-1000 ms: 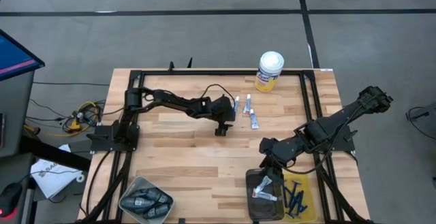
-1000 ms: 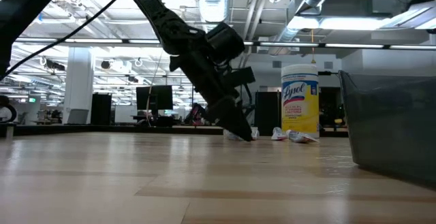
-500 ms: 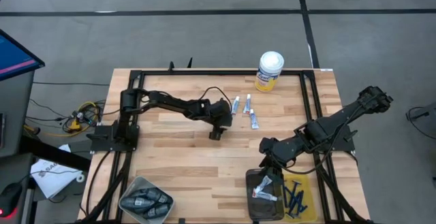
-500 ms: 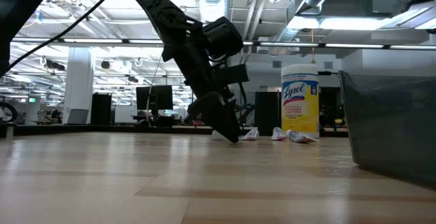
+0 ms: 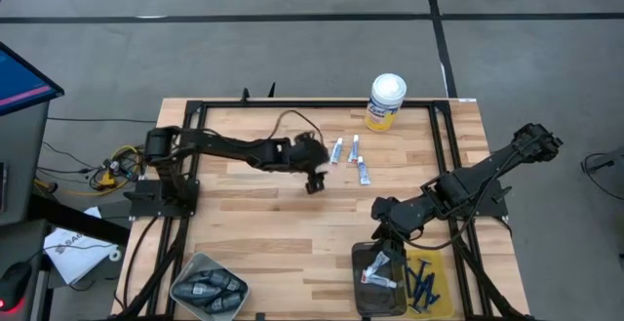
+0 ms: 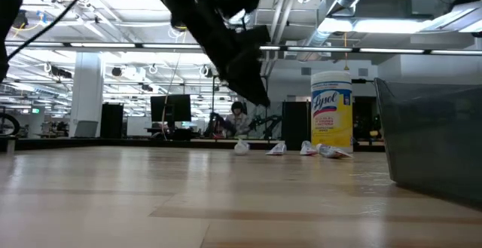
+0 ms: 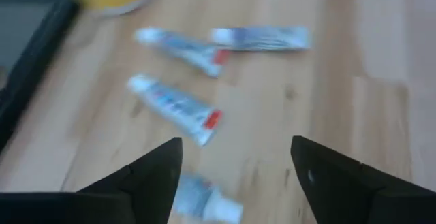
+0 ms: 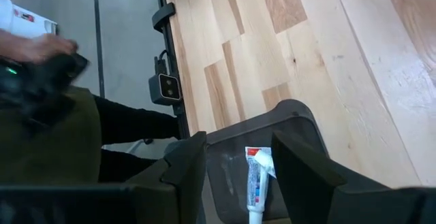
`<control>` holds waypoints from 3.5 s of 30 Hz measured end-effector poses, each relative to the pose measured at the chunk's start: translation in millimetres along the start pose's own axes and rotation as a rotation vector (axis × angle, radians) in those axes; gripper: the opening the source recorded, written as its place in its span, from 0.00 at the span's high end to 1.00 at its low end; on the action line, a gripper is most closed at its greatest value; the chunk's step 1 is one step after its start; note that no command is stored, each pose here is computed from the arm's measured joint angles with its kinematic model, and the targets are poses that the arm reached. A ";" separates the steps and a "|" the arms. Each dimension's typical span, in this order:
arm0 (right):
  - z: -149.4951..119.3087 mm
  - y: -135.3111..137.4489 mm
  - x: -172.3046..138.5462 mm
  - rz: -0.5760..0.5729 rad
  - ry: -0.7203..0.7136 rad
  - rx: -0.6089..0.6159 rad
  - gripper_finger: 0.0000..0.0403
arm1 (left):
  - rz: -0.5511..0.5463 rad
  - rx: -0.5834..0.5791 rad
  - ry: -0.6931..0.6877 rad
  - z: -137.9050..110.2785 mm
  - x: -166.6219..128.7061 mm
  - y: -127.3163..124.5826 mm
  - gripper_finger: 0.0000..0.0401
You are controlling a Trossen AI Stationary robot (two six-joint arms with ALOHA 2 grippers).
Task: Pick & Place Travel size toiletries
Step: Put the toothpaste into the black bin
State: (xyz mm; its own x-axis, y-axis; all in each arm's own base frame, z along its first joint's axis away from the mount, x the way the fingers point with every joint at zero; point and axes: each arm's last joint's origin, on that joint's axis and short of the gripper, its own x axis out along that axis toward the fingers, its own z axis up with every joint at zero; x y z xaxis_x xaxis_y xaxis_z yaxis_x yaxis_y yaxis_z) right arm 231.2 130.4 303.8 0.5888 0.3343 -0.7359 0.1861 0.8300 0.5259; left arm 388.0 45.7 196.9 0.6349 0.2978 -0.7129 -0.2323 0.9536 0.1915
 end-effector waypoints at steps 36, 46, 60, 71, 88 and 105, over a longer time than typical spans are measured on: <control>-1.8 -0.9 0.0 -0.014 0.014 -0.115 0.61 | 0.116 -0.922 0.166 -59.1 54.9 6.1 0.32; -2.6 -0.5 0.1 0.004 0.036 -0.127 0.61 | 0.105 -0.898 0.284 -64.2 49.4 3.1 0.43; -2.6 -0.5 0.1 0.005 0.036 -0.130 0.61 | 0.086 -0.873 0.333 -69.3 50.1 5.9 0.78; -1.6 -0.8 -0.1 0.003 0.029 -0.137 0.61 | -0.014 -0.871 0.339 -60.4 34.1 3.9 0.87; -5.0 0.7 -61.9 0.143 -0.131 -0.176 0.61 | -0.351 -0.663 -0.050 0.6 -103.4 -66.2 0.87; 22.6 -1.6 -66.0 0.075 -0.403 -0.334 0.38 | -0.618 -0.575 -0.196 2.1 -147.1 -137.9 0.87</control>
State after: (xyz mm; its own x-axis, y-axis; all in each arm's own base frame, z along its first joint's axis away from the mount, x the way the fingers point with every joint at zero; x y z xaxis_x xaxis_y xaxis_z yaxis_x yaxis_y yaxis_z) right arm 209.8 96.8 361.1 0.8586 0.2551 -0.4446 -0.0906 0.9292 0.3582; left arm 328.2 -129.5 276.8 0.8733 -0.2136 -0.4378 -0.1071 0.7925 -0.6004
